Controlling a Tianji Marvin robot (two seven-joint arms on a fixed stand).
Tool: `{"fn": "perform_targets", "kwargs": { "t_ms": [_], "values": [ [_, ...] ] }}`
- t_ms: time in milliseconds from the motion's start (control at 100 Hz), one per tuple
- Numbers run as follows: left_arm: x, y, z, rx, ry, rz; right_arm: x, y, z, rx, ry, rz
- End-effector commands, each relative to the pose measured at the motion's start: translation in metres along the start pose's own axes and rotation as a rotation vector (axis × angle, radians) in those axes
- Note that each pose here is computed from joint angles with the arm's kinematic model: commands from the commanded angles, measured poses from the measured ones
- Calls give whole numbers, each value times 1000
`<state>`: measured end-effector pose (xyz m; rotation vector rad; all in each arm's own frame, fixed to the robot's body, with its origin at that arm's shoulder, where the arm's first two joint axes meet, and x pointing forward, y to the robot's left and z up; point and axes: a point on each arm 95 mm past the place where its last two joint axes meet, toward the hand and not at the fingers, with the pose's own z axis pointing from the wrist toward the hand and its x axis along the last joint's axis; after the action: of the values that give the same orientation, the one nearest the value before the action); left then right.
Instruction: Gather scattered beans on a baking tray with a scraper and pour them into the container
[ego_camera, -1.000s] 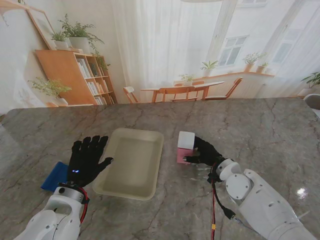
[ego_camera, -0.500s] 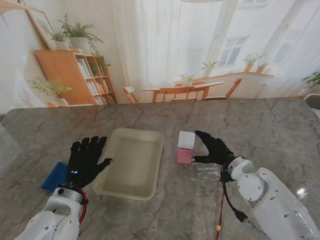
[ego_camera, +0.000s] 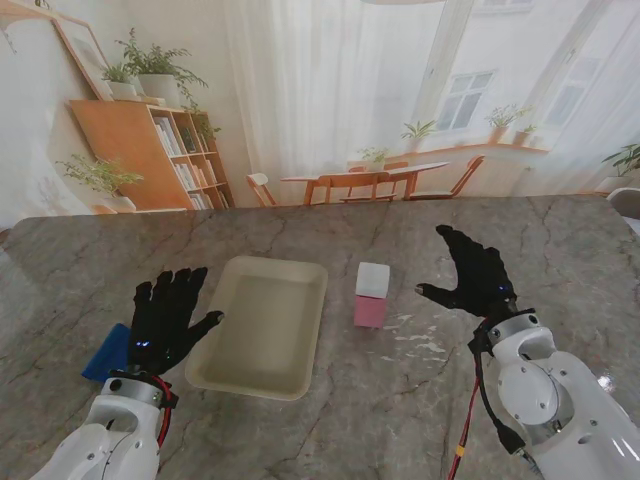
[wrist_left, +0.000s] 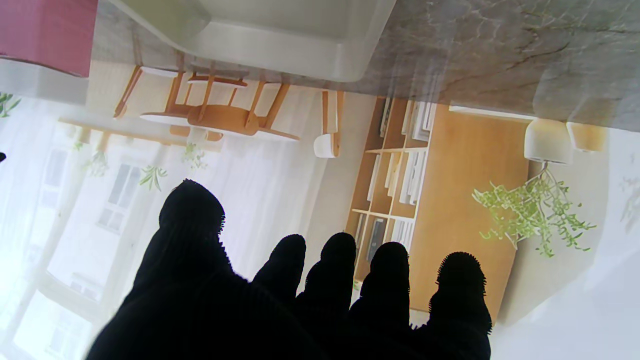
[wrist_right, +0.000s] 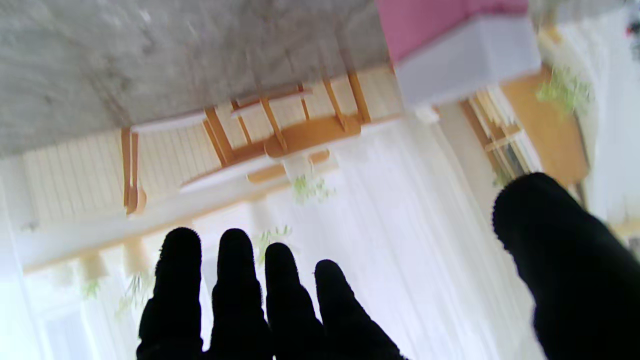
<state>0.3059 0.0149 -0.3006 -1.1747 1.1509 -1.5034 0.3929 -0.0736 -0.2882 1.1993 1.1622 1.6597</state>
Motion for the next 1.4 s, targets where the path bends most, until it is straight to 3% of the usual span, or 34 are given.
{"fn": "perform_targets", "kwargs": {
  "t_ms": [0, 150, 270, 340, 510, 720, 870, 1390],
  "values": [
    [2, 1, -1, 5, 4, -17, 16, 0, 2, -28, 16, 49],
    [0, 0, 3, 51, 17, -75, 36, -1, 0, -79, 16, 120],
    [-2, 1, 11, 92, 41, -154, 47, -12, 1, -111, 0, 248],
    [-3, 2, 16, 105, 59, -243, 49, -20, 3, -131, -25, 318],
    [-1, 6, 31, 101, 113, -416, 43, -37, 3, -81, -75, 386],
    [1, 13, 43, 50, 135, -546, 35, -47, 2, -38, -131, 445],
    [-1, 16, 45, 51, 131, -568, 30, -48, -4, -27, -164, 457],
    [-1, 18, 46, 48, 135, -578, 33, -48, -6, -19, -164, 455]
  ]
}}
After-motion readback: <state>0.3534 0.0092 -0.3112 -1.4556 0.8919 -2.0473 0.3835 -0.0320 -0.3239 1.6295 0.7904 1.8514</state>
